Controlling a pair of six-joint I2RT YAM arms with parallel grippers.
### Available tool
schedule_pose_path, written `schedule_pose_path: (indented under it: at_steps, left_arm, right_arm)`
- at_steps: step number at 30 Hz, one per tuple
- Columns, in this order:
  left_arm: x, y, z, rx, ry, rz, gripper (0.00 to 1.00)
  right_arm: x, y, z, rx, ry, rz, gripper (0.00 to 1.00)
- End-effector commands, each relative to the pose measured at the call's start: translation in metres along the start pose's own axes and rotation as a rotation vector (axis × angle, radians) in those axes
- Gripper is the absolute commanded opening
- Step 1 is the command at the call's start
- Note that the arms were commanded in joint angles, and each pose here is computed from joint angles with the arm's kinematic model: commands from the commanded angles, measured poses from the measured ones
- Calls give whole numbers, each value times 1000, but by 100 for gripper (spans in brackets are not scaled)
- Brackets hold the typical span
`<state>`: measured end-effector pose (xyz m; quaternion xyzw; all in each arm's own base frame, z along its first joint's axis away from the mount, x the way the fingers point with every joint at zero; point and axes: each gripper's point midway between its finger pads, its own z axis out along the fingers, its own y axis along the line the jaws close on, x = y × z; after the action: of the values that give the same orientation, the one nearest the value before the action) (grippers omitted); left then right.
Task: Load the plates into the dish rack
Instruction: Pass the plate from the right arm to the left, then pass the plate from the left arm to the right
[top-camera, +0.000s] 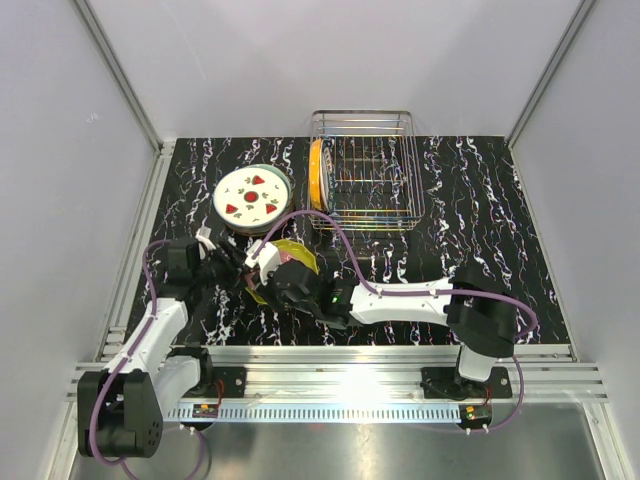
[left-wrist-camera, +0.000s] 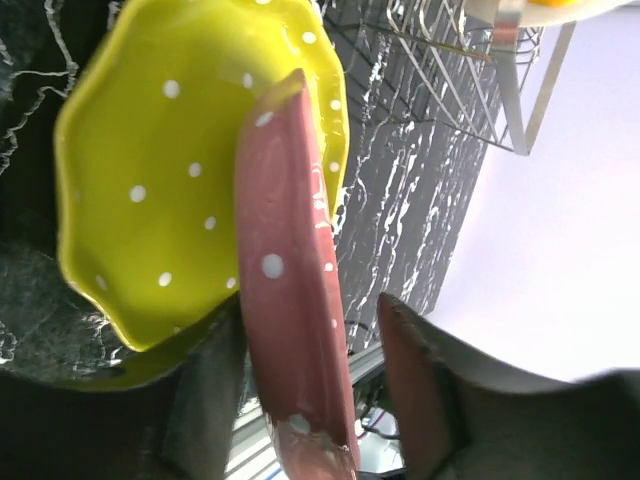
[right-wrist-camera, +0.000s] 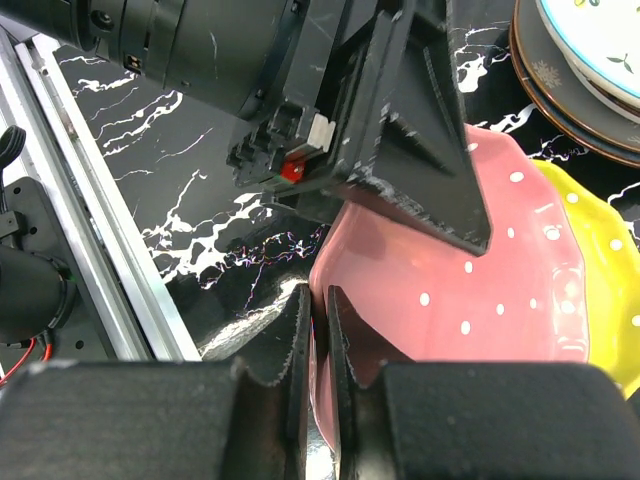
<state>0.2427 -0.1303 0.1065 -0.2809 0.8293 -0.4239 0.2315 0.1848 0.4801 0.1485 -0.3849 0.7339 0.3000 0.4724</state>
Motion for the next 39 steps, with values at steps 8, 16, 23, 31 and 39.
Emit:
schedule_pose_path:
  at_steps: [8,16,23,31,39]
  left_arm:
    - [4,-18,-12,28,30,103,27]
    - [-5,-26,-22,2,-10,166,6]
    - [-13,-39,-26,15,-36,178,4]
    - [-24,-65,-33,62,-70,163,5]
    - [-37,-88,-41,89,-130,127,6]
  right_arm:
    - [-62,-7,-12,41,-151,-10,2]
    - [-67,-18,-26,87,-140,-43,29]
    - [-79,-24,-54,104,-154,-47,50]
    - [-62,-33,-73,128,-123,-24,65]
    - [-41,-18,-67,139,-113,-77,84]
